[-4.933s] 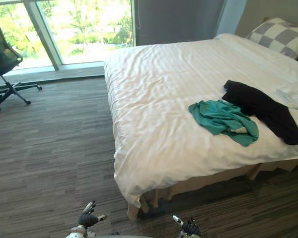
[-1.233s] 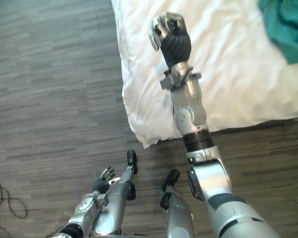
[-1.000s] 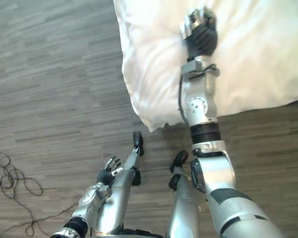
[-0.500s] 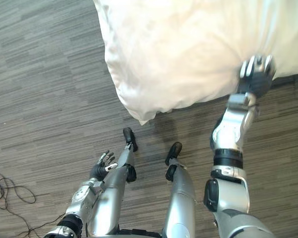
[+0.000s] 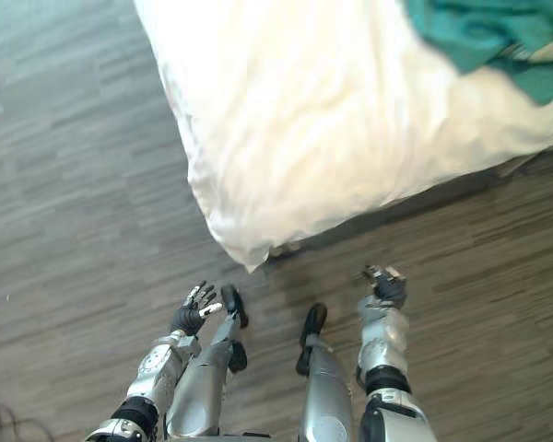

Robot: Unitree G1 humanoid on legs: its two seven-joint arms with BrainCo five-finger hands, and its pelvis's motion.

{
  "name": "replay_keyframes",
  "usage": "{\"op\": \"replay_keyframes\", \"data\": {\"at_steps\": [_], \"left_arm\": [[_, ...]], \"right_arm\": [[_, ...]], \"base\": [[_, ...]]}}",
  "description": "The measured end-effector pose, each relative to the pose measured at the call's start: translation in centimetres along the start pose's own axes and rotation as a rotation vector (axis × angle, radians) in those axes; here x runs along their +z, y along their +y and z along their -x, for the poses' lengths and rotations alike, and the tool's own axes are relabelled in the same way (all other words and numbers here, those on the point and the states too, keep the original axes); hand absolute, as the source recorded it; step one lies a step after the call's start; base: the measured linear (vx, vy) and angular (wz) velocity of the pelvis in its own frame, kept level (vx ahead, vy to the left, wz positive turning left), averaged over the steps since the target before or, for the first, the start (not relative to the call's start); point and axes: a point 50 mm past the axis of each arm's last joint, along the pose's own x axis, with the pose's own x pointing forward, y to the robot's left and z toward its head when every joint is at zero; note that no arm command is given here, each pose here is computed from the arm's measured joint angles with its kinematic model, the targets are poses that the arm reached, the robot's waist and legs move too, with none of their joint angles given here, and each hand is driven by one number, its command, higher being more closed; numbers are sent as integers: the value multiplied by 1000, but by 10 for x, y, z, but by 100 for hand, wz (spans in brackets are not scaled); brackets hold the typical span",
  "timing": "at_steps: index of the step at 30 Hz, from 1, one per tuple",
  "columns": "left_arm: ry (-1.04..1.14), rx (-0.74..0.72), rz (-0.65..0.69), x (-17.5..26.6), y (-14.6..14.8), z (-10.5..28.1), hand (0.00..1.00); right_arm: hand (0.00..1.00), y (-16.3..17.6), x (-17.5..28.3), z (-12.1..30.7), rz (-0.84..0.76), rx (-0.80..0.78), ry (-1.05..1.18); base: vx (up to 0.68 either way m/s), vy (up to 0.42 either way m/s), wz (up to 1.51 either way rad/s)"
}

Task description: Tidy the bed and pick cloth on bed and put in laundry

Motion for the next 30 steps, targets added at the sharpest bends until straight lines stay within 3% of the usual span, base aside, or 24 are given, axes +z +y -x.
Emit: {"op": "replay_keyframes", "data": {"at_steps": [5, 8, 13, 18, 30], "left_arm": [[98, -31, -13, -15, -18, -6, 0], [209, -9, -79, -34, -9, 2, 0], [406, 58, -200, -81, 18, 41, 0], [465, 139, -147, -103, 31, 67, 0], [450, 224, -107, -107, 32, 71, 0]], "right_arm": [[0, -16, -51, 33, 297, 77, 176], [0, -31, -82, 58, 385, 70, 300], [0, -76, -129, 117, 309, -106, 505], [0, -82, -132, 123, 284, -137, 515], [0, -78, -127, 124, 275, -120, 435]], "base": [[112, 26, -78], [53, 22, -22], [-7, 44, -12], [-53, 9, -67], [19, -19, -86]]}}
